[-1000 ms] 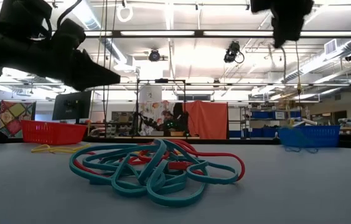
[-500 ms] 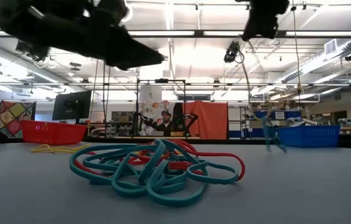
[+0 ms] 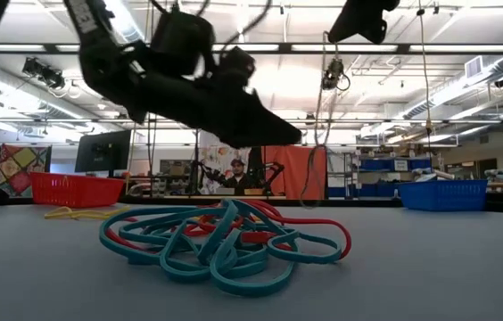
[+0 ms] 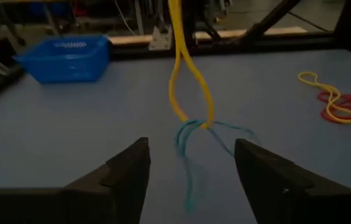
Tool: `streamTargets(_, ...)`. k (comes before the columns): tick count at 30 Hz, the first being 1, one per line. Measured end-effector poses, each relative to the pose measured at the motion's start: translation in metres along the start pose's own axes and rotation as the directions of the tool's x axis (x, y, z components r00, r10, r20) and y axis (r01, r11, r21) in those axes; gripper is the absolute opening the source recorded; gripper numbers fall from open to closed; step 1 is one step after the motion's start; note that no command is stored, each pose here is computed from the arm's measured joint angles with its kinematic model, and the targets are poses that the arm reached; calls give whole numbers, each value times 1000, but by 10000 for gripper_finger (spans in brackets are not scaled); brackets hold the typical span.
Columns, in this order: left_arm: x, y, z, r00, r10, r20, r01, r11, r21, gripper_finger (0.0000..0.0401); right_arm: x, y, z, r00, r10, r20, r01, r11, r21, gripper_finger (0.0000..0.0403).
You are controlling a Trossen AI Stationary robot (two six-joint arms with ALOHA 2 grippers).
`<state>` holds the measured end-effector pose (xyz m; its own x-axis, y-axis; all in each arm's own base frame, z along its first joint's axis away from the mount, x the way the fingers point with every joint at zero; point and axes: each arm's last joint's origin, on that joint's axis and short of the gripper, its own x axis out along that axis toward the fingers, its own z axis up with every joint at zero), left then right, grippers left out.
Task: Sort rubber bands into baskets
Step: Put the yellow rubber band into the blue basket
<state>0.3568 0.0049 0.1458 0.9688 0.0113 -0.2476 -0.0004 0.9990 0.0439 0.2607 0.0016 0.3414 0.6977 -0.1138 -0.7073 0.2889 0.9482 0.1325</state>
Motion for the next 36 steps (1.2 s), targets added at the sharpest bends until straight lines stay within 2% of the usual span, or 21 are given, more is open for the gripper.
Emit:
streamTargets(6, 23, -1, -8, 1000, -16, -18, 16, 999, -28, 240, 1, -1, 1, 1000, -26, 10, 26, 1000, -6, 2)
streamTargets(12, 36, 2, -5, 1000, -6, -4, 7, 1000, 23, 230, 1, 0, 2, 1000, -8, 19, 9, 1000, -21, 2)
streamTargets(18, 40, 4, -3, 999, 42, 4, -42, 999, 15, 224, 1, 1, 3, 1000, 8, 29, -8, 1000, -22, 2)
streamTargets(24, 39, 7, -4, 999, 50, -10, -50, 999, 15, 214, 1, 1, 3, 999, 10, 33, -9, 1000, -29, 2)
streamTargets(28, 39, 7, -6, 998, 48, -33, -48, 999, 4, 164, 1, 1, 4, 999, 10, 35, -9, 1000, -29, 2)
streamTargets(34, 39, 7, -9, 997, 47, -55, -47, 999, 1, 21, 1, 0, 2, 1000, -2, 22, 3, 1000, -30, 2)
streamTargets(36, 39, 7, -9, 997, 44, -59, -45, 999, -3, 10, 0, -2, 0, 999, -33, 9, 33, 999, -32, 2)
